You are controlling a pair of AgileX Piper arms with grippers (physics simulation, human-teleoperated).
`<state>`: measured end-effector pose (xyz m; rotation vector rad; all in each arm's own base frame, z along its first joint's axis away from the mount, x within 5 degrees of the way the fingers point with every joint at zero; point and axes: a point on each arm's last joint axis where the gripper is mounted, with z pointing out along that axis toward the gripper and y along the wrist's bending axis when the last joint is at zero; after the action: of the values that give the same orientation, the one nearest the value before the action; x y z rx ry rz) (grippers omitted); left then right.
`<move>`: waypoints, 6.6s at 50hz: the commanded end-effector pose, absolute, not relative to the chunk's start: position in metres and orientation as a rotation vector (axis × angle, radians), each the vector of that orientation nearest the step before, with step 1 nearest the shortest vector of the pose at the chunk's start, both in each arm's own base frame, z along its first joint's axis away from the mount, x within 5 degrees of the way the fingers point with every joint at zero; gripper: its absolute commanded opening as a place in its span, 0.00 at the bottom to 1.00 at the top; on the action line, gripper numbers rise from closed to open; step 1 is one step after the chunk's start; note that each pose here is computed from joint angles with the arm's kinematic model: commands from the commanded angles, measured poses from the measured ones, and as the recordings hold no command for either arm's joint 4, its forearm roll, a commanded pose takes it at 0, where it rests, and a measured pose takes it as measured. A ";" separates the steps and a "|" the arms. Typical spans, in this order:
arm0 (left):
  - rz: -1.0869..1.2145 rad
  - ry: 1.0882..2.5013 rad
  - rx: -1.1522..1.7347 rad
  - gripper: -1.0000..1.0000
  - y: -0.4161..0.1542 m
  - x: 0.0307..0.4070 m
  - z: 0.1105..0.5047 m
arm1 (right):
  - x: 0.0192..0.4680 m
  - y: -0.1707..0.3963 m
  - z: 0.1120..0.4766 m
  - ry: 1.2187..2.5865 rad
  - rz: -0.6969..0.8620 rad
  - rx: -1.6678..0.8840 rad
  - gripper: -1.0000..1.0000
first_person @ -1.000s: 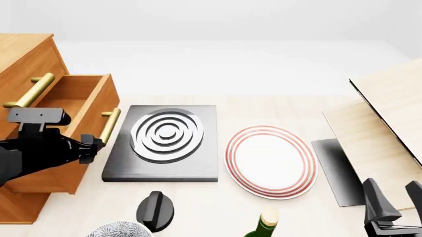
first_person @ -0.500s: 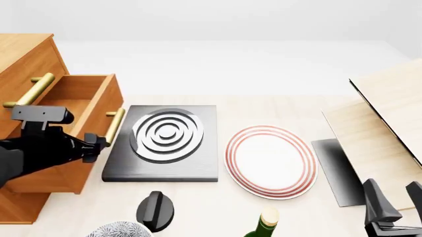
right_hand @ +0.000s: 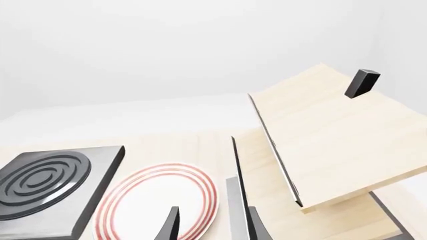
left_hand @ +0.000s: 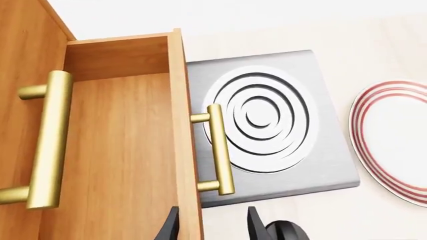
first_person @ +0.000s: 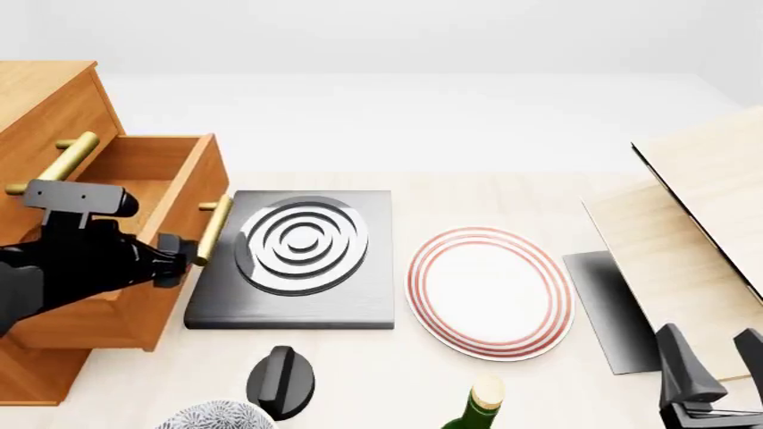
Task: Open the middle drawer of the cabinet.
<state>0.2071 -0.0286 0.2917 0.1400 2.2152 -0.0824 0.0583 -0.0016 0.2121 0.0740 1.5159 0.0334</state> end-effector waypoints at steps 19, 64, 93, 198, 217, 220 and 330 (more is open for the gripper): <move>-0.102 2.214 0.138 1.00 -0.033 0.212 0.289 | 0.057 -0.001 0.213 1.510 0.037 0.074 1.00; -0.123 2.221 0.166 1.00 -0.040 0.213 0.285 | 0.056 -0.001 0.213 1.510 0.042 0.073 1.00; -0.143 2.218 0.213 1.00 -0.051 0.221 0.285 | 0.056 -0.001 0.213 1.511 0.045 0.076 1.00; -0.209 2.214 0.290 1.00 -0.077 0.231 0.283 | 0.056 -0.001 0.213 1.508 0.051 0.073 1.00; -0.212 2.211 0.290 1.00 -0.077 0.230 0.284 | 0.056 -0.001 0.214 1.508 0.051 0.072 1.00; -0.212 2.212 0.290 1.00 -0.077 0.231 0.284 | 0.056 -0.001 0.214 1.507 0.051 0.072 1.00; -0.162 1.938 0.317 1.00 -0.046 0.156 0.370 | 0.059 -0.001 0.212 1.514 0.041 0.072 1.00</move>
<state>0.1655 -0.0472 0.3580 0.3242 1.9796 -0.1478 0.0602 -0.0013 0.2126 0.0701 1.5159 0.0399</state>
